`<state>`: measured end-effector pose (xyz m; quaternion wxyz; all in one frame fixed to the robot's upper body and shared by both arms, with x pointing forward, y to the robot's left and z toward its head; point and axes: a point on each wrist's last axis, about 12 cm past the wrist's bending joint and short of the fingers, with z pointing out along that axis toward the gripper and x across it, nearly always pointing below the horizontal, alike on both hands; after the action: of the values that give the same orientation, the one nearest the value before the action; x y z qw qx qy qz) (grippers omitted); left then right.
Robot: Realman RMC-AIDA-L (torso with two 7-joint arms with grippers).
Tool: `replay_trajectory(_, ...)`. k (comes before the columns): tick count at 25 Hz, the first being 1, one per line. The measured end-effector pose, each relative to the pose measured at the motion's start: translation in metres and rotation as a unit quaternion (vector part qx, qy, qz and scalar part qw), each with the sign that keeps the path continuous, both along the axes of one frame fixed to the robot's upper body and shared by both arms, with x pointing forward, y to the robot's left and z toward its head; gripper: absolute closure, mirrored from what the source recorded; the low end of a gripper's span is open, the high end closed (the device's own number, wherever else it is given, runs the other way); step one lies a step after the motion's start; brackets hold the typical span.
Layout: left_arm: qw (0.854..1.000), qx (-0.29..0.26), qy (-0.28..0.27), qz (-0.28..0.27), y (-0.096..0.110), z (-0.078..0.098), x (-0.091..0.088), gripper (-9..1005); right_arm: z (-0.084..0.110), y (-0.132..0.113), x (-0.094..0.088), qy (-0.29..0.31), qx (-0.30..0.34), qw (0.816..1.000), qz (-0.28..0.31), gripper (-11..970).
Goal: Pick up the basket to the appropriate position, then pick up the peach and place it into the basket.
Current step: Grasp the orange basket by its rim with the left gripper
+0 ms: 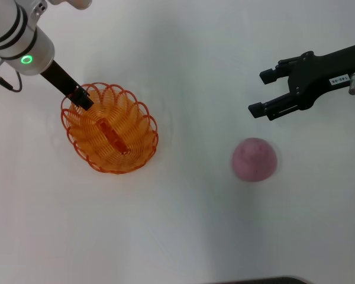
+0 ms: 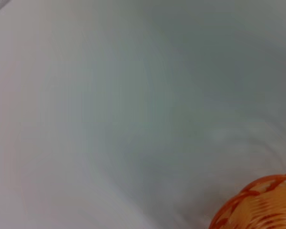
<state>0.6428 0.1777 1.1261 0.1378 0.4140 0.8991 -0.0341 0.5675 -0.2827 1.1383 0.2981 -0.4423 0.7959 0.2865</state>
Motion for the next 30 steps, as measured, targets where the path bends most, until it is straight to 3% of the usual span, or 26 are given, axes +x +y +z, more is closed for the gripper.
replay_trajectory(12,0.999,-0.028,0.011,0.027,0.008,0.004,-0.002,813,-0.002,-0.001,-0.002,0.003,0.001,1.000,-0.002,18)
replay_trajectory(17,0.988,-0.125,0.031,0.085,0.030,0.030,-0.001,830,-0.002,-0.001,-0.002,0.005,0.002,1.000,-0.001,18)
replay_trajectory(22,0.957,-0.239,0.064,0.150,0.060,0.046,-0.005,920,-0.002,-0.001,-0.003,0.004,0.002,1.000,0.001,18)
replay_trajectory(25,0.947,-0.260,0.072,0.174,0.070,0.048,-0.009,956,-0.002,-0.001,-0.003,0.002,0.001,1.000,0.004,19)
replay_trajectory(30,0.945,-0.261,0.076,0.184,0.075,0.045,-0.013,990,-0.002,-0.001,-0.003,-0.005,-0.002,1.000,0.008,19)
